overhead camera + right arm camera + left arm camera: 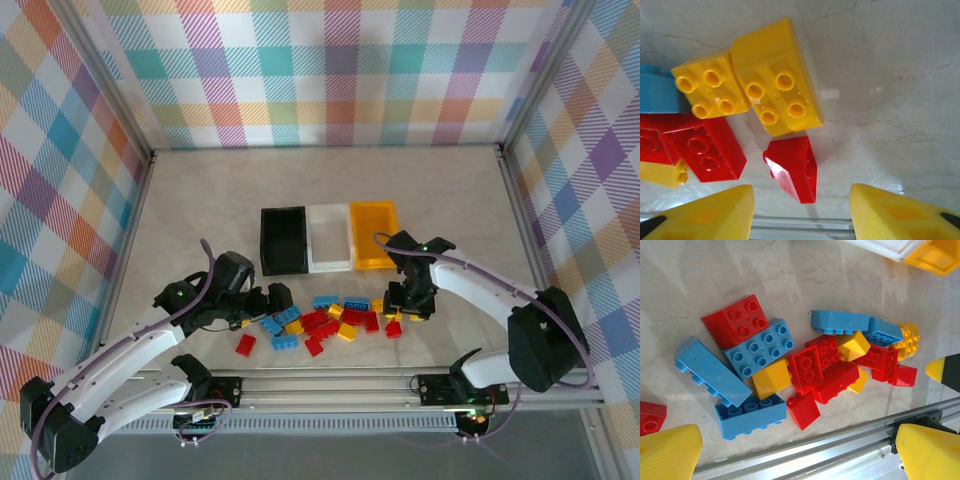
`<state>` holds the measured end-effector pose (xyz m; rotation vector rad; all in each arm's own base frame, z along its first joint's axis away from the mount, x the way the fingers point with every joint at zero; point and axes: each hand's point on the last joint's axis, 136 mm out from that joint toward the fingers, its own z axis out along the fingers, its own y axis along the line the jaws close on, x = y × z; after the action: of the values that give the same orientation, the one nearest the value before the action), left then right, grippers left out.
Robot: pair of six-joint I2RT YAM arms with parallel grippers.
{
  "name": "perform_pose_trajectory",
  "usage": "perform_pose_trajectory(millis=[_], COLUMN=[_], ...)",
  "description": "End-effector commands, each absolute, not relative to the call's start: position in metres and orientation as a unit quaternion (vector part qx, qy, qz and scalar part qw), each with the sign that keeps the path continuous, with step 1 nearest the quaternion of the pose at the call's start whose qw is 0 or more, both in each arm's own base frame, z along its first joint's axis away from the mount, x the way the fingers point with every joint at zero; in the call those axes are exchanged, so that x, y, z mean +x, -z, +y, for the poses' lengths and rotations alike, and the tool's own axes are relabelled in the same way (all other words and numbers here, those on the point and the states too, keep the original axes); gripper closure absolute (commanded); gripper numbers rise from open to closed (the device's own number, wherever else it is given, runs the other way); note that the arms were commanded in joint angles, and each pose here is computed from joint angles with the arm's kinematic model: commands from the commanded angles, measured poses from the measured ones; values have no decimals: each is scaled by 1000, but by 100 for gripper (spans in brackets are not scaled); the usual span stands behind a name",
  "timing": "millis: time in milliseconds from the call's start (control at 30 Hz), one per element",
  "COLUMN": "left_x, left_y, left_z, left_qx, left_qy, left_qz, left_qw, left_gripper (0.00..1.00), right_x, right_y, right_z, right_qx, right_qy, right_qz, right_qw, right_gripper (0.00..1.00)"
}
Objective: Sort the legos into containers by color
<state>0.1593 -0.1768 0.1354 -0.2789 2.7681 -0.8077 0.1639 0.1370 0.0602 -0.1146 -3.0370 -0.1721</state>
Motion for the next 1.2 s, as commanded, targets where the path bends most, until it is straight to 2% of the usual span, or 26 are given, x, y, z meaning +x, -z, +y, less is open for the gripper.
perform_pose_trajectory(millis=[0, 500, 1167], left_x=[156, 164, 163], left_y=[-130, -129, -127], left_z=[-178, -182, -179], left_qx=[-94, -78, -71], left_qy=[273, 247, 229], left_qz=[951, 960, 966], left_qw=[113, 105, 97], left_gripper=[0, 0, 0], right_x=[177, 191, 189], right_y=[-62, -37, -15], right_z=[141, 141, 131], right_qx=[-19, 0, -1], right_qy=[50, 26, 2], right_qz=[-998, -998, -998], right_qw=[34, 53, 61], right_gripper=[48, 54, 55])
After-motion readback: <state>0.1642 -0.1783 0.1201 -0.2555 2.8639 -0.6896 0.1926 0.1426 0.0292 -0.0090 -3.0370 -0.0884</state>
